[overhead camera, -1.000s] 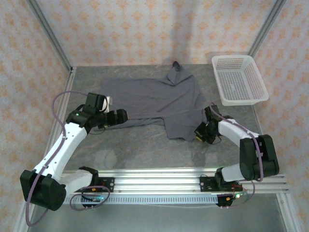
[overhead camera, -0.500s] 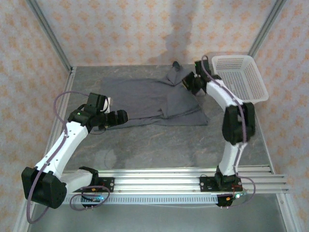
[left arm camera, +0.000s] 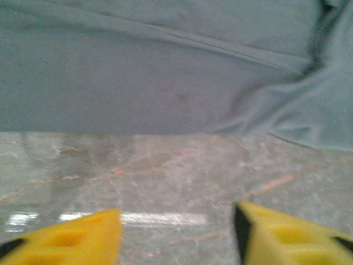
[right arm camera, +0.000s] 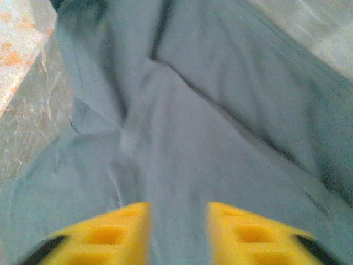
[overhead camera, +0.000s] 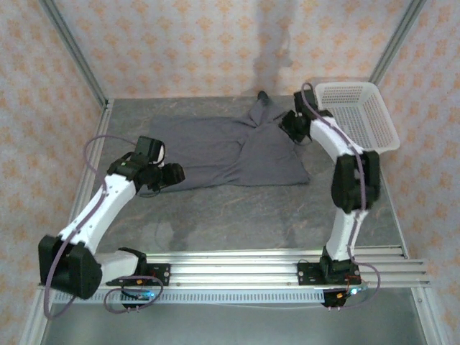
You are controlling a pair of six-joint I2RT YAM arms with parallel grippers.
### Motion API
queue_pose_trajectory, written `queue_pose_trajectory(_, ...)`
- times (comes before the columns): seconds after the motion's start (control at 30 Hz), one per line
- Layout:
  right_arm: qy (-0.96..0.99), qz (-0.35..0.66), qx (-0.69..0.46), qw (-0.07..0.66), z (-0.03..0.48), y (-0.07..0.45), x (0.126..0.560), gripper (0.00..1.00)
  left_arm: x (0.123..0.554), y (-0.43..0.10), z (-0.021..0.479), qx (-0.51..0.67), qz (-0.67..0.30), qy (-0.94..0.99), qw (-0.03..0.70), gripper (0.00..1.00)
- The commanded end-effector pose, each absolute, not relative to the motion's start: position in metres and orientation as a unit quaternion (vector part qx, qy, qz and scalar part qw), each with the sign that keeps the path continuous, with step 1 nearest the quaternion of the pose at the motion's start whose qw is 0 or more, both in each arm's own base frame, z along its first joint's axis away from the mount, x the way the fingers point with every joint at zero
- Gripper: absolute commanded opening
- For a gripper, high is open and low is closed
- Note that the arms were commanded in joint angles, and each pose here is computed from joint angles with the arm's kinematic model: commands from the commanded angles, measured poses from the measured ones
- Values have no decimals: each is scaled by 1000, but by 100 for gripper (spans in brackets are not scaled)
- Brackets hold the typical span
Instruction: Fold the inside-out t-shirt
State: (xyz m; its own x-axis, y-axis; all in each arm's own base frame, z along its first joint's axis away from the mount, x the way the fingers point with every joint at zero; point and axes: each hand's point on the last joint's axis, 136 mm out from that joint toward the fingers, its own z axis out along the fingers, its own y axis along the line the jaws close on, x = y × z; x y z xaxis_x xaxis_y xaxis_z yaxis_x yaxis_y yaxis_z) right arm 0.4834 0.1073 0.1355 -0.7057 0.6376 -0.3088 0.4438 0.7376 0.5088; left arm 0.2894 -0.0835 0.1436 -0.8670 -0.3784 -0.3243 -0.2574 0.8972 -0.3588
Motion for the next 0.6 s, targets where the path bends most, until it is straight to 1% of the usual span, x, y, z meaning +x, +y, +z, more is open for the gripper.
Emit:
queue_pose_trajectory(0.0, 894, 185, 307, 269, 127, 89, 456, 6, 326, -55, 138, -237, -82, 945, 211, 0)
queue_pose_trajectory(0.03, 898, 171, 313, 257, 114, 83, 447, 0, 337, -51, 132, -242, -72, 945, 207, 0)
queue_pose_trajectory(0.13, 908, 160, 318, 221, 78, 78, 429, 0, 364, -33, 106, -275, -31, 942, 192, 0)
queue_pose_trajectory(0.27, 915, 145, 328, 185, 42, 75, 421, 0, 375, -18, 56, -317, -16, 939, 133, 0)
queue_pose_trajectory(0.4, 916, 132, 348, 148, 22, 74, 409, 0, 363, -12, 28, -323, -1, 942, 94, 0)
queue_pose_trajectory(0.57, 910, 101, 386, 115, 7, 62, 365, 0, 319, -10, 6, -331, 11, 942, 53, 0)
